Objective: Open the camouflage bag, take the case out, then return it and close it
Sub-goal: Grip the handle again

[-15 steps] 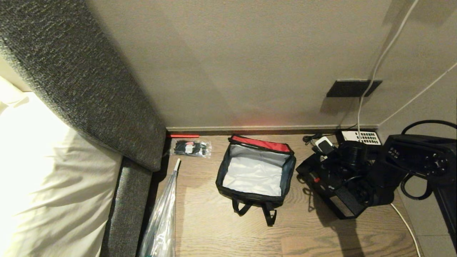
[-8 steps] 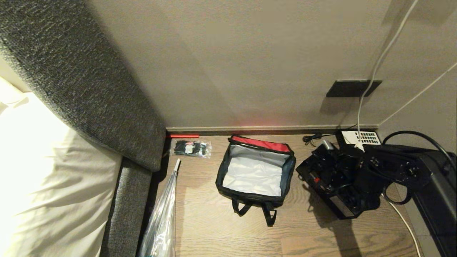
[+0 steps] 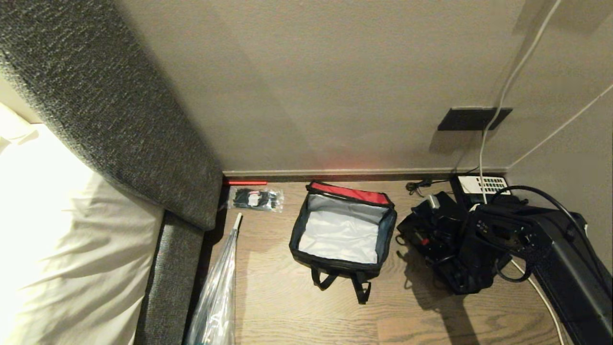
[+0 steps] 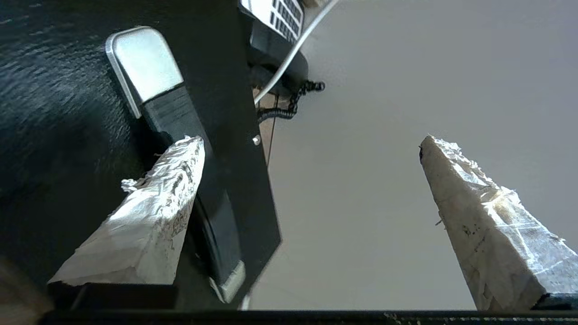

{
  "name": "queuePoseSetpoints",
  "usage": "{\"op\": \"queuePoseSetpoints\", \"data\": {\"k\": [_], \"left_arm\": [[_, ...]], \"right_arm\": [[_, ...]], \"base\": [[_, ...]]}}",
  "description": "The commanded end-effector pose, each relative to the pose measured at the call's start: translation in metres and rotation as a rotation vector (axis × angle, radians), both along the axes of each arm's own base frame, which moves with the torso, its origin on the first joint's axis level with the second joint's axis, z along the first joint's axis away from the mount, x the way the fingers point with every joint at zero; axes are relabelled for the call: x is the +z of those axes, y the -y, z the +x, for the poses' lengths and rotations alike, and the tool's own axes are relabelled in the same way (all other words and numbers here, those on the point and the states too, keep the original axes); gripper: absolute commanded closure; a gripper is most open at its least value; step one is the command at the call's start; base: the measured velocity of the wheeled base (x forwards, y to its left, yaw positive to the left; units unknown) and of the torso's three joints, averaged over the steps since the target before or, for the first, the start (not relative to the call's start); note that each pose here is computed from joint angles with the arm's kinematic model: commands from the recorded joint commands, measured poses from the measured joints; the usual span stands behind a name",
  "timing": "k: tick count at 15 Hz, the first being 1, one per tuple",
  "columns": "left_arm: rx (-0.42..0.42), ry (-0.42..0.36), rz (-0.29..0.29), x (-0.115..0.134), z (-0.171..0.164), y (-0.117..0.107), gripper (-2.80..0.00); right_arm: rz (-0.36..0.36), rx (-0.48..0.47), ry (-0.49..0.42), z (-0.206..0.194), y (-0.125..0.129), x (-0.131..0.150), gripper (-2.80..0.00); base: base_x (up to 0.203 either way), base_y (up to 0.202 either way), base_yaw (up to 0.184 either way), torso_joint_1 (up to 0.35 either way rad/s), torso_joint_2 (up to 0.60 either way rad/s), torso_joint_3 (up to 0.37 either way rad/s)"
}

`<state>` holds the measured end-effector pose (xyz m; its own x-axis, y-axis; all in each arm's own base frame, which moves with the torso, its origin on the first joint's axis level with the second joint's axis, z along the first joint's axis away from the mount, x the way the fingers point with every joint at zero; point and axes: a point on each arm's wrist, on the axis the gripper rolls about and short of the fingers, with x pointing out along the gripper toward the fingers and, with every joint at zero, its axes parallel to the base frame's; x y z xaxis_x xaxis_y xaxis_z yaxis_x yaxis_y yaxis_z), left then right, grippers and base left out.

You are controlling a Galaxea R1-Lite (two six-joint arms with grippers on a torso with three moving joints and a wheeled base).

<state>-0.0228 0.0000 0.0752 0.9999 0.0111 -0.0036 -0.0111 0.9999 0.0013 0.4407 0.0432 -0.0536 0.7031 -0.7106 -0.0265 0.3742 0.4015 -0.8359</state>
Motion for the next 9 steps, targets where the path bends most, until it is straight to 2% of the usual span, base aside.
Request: {"op": "queuePoseSetpoints", "data": {"k": [1,3,5,7,9], "left_arm": [[0.001,0.000,0.000,-0.0006,0.0000,0.0000,0.00],[0.001,-0.001,0.000,-0.0009,0.0001,0.0000,0.00],[0.001,-0.001,0.000,-0.0009,0.0001,0.0000,0.00],[0.001,-0.001,0.000,-0.0009,0.0001,0.0000,0.00],[0.001,-0.001,0.000,-0.0009,0.0001,0.0000,0.00]], "right_arm": [[0.017,-0.017,0.001,0.0041,-0.0014,-0.0209,-2.80],[0.017,-0.028,0.007,0.0081,-0.0019,-0.0197,-2.80],[0.010,-0.043,-0.043,0.0085,-0.0018,-0.0260,-2.80],[0.018,-0.058,-0.040,0.0121,-0.0018,-0.0250,-2.80],[0.011,-0.079,-0.073,0.0117,-0.0011,-0.0280,-2.80]], "base": [[0.000,0.000,0.000,0.000,0.00,0.000],[0.000,0.000,0.000,0.000,0.00,0.000],[0.000,0.000,0.000,0.000,0.00,0.000],[0.000,0.000,0.000,0.000,0.00,0.000],[0.000,0.000,0.000,0.000,0.00,0.000]]}}
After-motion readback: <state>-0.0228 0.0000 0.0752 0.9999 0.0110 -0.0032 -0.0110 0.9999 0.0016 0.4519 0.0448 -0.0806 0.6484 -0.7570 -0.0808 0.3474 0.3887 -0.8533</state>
